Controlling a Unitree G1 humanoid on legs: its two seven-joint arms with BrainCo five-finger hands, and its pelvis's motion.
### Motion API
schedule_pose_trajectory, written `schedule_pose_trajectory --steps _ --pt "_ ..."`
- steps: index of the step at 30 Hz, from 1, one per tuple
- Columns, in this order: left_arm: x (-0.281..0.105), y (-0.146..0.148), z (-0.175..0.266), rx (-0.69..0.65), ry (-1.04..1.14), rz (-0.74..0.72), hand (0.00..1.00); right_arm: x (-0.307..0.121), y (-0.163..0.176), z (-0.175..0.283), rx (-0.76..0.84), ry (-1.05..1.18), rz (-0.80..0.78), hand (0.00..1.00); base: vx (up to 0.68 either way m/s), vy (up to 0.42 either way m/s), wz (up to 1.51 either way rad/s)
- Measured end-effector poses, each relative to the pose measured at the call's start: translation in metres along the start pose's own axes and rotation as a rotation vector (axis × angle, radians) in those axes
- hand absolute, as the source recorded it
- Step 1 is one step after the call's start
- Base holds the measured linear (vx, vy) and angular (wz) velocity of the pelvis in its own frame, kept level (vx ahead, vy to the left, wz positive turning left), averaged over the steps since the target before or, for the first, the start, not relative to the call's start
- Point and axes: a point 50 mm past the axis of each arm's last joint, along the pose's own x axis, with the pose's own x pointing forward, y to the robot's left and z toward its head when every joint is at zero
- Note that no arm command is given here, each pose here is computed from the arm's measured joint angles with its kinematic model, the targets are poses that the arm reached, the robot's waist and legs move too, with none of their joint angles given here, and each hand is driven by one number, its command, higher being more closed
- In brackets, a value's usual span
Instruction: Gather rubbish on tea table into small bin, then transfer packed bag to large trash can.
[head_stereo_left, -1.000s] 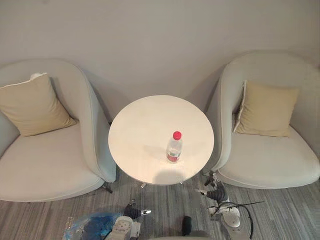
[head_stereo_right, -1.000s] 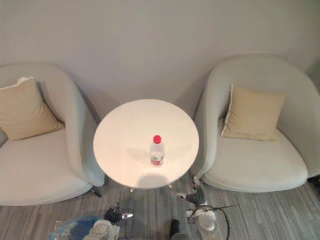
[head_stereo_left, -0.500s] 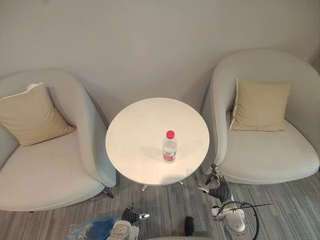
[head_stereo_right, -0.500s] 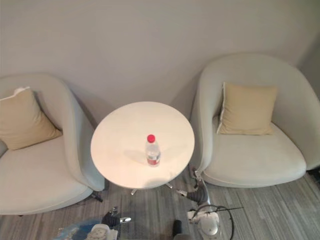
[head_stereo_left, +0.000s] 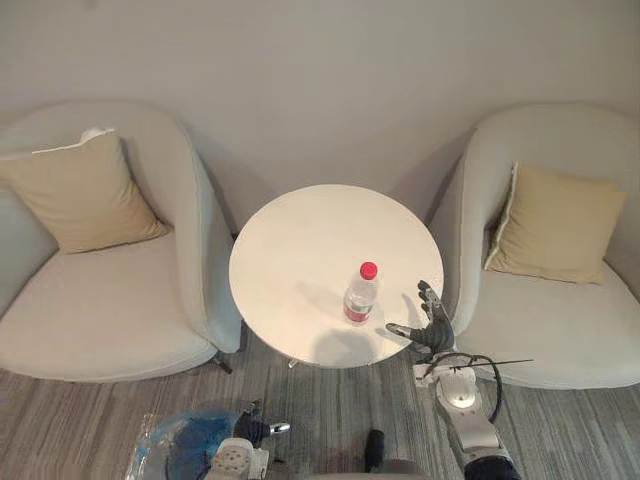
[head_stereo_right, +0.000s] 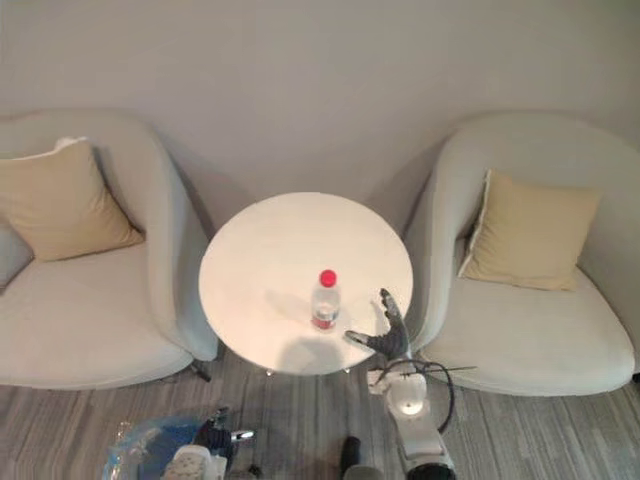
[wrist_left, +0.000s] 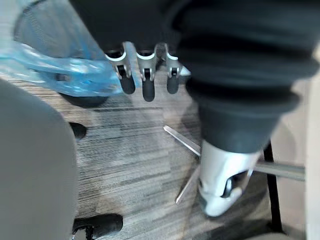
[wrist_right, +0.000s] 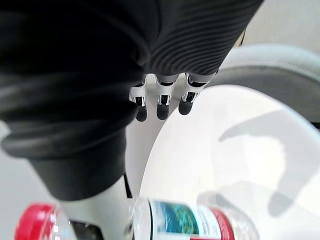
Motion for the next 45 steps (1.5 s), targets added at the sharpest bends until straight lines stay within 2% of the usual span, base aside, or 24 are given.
schedule_pose_trajectory --steps 13,14,19,28,39,45 --pt "0.003 0.0 0.024 -0.03 -0.095 0.018 0.0 0.055 0.006 0.041 0.072 -0.106 -0.029 0.0 0.0 0.002 0.25" --pt "0.003 0.0 0.026 -0.031 -0.102 0.019 0.0 0.058 0.006 0.045 0.077 -0.12 -0.029 1.0 -0.04 0.001 0.08" --pt "0.005 -0.002 0.039 -0.042 -0.149 0.016 0.0 0.074 0.014 0.059 0.073 -0.143 -0.005 1.0 -0.05 0.002 0.09" --pt "0.005 -0.001 0.041 -0.055 -0.155 0.032 0.0 0.071 0.02 0.058 0.084 -0.135 0.022 1.0 0.0 0.002 -0.04" --pt "0.005 -0.004 0.039 -0.009 -0.149 0.022 0.0 0.026 0.018 0.057 0.118 -0.211 0.078 1.0 -0.01 0.008 -0.22" --pt "0.005 0.002 0.03 0.009 -0.113 0.032 0.0 0.005 0.033 0.051 0.129 -0.203 0.174 1.0 -0.03 0.016 -0.31"
